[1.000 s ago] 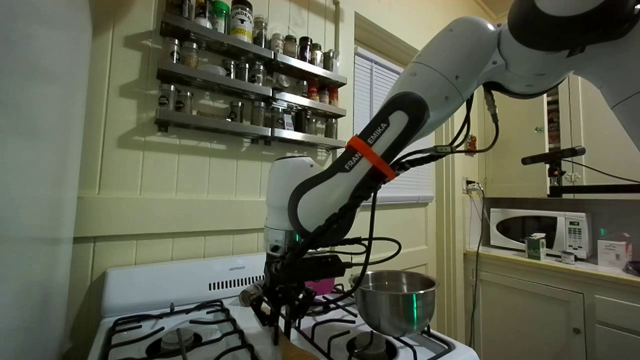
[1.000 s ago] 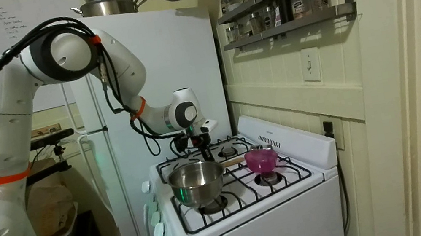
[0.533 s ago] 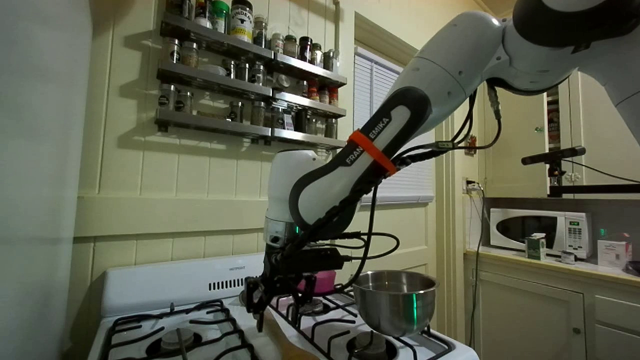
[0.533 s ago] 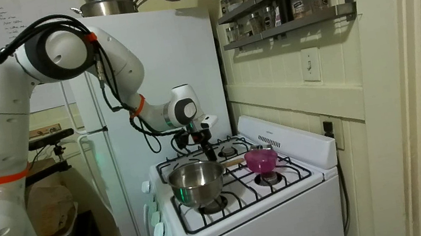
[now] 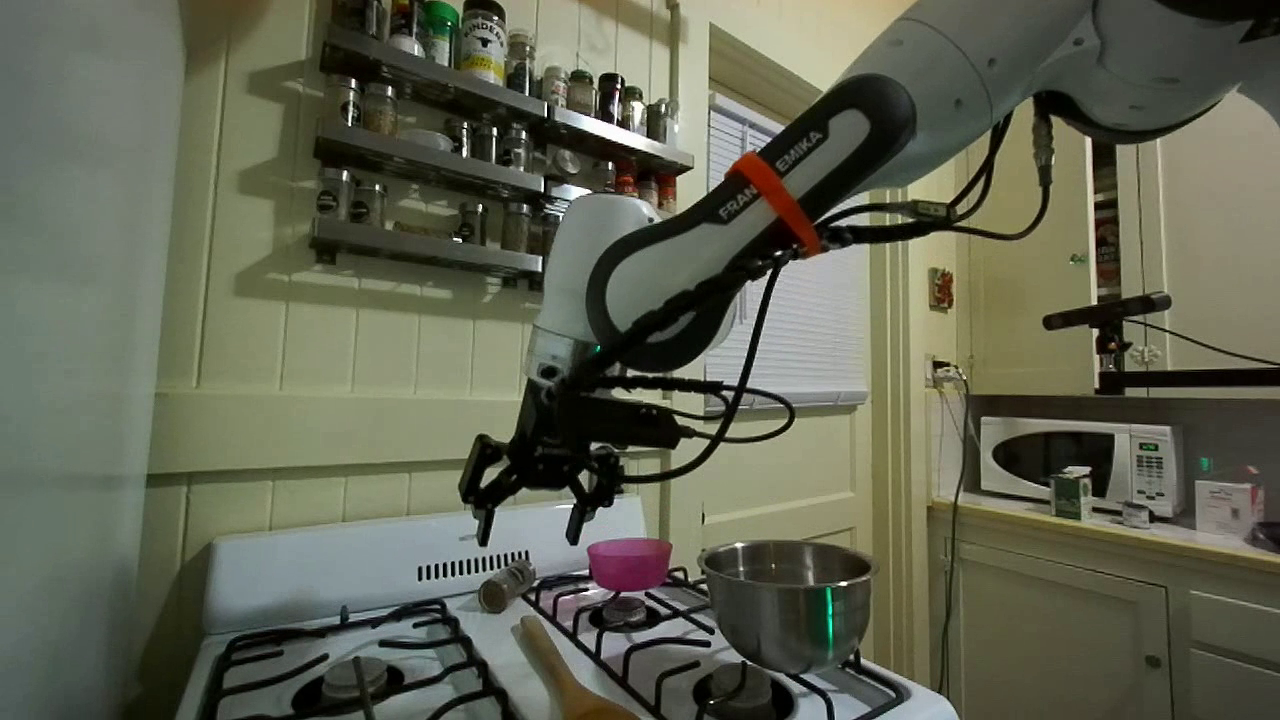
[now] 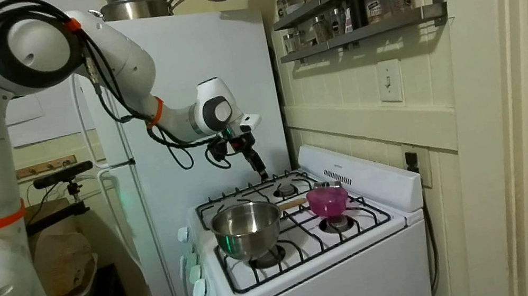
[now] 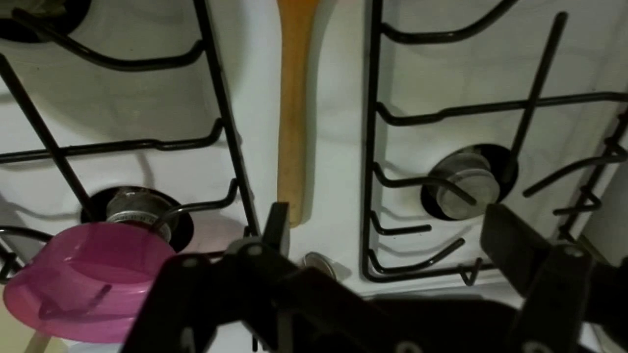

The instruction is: Pick up the wooden spatula, then move it around the inside of the bowl

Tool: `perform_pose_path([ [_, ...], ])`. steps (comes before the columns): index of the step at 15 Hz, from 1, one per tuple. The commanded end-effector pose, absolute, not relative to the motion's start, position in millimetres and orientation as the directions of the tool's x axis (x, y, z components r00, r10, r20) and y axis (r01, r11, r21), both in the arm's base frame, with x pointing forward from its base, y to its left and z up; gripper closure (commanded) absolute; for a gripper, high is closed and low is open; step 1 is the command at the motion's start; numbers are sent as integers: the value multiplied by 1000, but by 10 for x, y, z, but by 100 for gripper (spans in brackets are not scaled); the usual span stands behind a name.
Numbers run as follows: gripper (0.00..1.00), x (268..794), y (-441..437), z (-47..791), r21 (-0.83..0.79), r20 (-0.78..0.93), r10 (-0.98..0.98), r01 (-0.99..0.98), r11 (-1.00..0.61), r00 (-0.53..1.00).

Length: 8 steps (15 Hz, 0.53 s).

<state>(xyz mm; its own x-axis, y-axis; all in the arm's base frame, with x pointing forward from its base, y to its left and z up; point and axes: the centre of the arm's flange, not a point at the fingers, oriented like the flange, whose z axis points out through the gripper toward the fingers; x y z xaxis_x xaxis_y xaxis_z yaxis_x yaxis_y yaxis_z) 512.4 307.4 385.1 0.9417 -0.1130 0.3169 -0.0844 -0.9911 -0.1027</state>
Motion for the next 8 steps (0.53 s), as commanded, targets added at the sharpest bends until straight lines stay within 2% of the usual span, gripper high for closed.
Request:
perform_pose_path([
  [1,0,4687,2956,4255,-182,370,-210,-151,-972,905],
  [8,0,3973,2572,4555,-168,281,-526,-498,-851,803],
])
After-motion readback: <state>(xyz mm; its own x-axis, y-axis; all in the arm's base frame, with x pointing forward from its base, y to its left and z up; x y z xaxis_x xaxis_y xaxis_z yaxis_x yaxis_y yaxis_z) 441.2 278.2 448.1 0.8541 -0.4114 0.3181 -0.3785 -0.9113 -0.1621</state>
